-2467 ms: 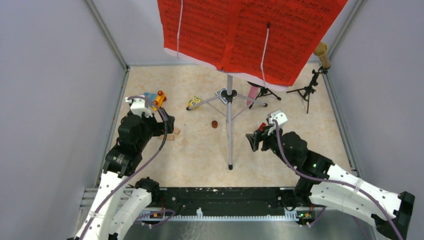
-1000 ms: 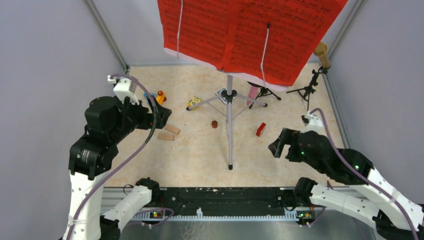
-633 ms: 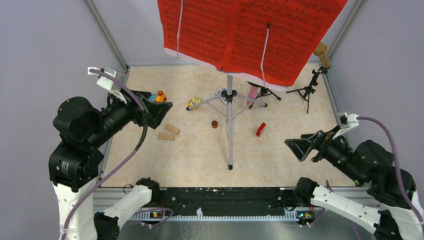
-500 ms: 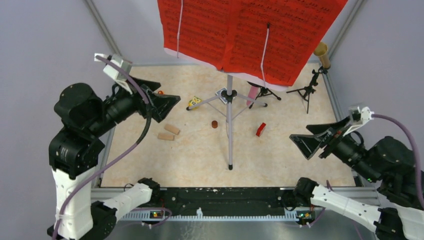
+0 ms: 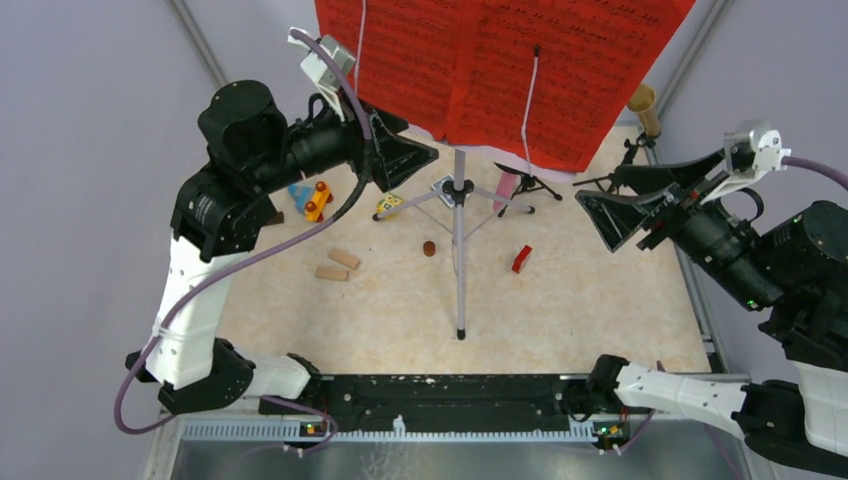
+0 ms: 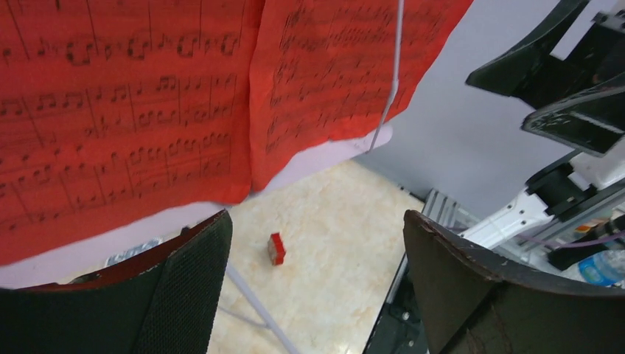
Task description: Pack up the instrument practice props
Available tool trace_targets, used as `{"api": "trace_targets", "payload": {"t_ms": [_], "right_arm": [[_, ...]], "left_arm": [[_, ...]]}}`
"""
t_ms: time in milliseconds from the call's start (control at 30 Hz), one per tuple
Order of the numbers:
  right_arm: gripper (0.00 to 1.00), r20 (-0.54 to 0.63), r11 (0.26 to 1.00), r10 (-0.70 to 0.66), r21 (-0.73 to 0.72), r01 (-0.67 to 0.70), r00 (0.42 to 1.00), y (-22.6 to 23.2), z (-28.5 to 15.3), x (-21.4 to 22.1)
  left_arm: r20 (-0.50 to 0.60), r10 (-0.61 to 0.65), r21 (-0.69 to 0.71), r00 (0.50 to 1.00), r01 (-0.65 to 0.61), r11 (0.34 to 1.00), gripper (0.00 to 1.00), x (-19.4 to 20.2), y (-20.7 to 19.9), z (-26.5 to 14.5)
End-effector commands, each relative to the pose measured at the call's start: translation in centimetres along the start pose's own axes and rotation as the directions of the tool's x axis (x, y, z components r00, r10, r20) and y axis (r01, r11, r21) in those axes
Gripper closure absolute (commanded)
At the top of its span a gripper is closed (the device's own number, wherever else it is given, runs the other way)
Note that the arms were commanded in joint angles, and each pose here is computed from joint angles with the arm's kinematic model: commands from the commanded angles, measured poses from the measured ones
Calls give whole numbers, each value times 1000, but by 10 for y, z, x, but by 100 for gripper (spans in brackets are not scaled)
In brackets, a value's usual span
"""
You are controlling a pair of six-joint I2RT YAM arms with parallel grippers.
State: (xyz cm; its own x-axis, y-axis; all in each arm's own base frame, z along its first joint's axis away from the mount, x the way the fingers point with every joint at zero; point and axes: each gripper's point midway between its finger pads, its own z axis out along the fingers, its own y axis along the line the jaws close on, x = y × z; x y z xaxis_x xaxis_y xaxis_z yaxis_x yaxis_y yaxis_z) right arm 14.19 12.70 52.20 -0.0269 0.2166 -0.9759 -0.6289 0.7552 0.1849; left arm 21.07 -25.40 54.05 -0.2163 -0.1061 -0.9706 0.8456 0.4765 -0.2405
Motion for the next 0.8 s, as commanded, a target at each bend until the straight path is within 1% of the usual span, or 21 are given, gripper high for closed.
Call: {"api": "trace_targets", "payload": {"t_ms": [0, 100, 267, 367, 467, 633, 767], "right_arm": [[21, 155, 994, 61, 80, -74, 986, -11, -1, -50], [23, 158, 990, 77, 106, -95, 984, -12, 4, -63], [23, 111, 991, 27, 128, -41, 993, -10, 20, -66], [23, 113, 989, -7, 149, -10, 994, -13, 22, -71], [23, 111, 988, -39, 154, 22, 993, -12, 25, -77], [25, 74, 982, -106, 163, 93, 992, -10, 38, -83], [25, 74, 982, -127, 151, 115, 989, -7, 43, -86]], "left_arm": [[178, -20, 134, 984, -4, 991, 11, -50, -33, 2], [175, -22, 159, 984, -6, 987, 12, -50, -43, 19], [174, 15, 149, 985, -41, 988, 11, -41, -64, 48], [183, 22, 121, 983, -44, 992, 11, -38, -73, 64], [213, 15, 94, 977, -36, 995, 11, -39, -76, 74], [262, -3, 83, 965, -19, 996, 11, -44, -83, 84], [274, -6, 83, 962, -17, 996, 10, -44, -87, 90]]}}
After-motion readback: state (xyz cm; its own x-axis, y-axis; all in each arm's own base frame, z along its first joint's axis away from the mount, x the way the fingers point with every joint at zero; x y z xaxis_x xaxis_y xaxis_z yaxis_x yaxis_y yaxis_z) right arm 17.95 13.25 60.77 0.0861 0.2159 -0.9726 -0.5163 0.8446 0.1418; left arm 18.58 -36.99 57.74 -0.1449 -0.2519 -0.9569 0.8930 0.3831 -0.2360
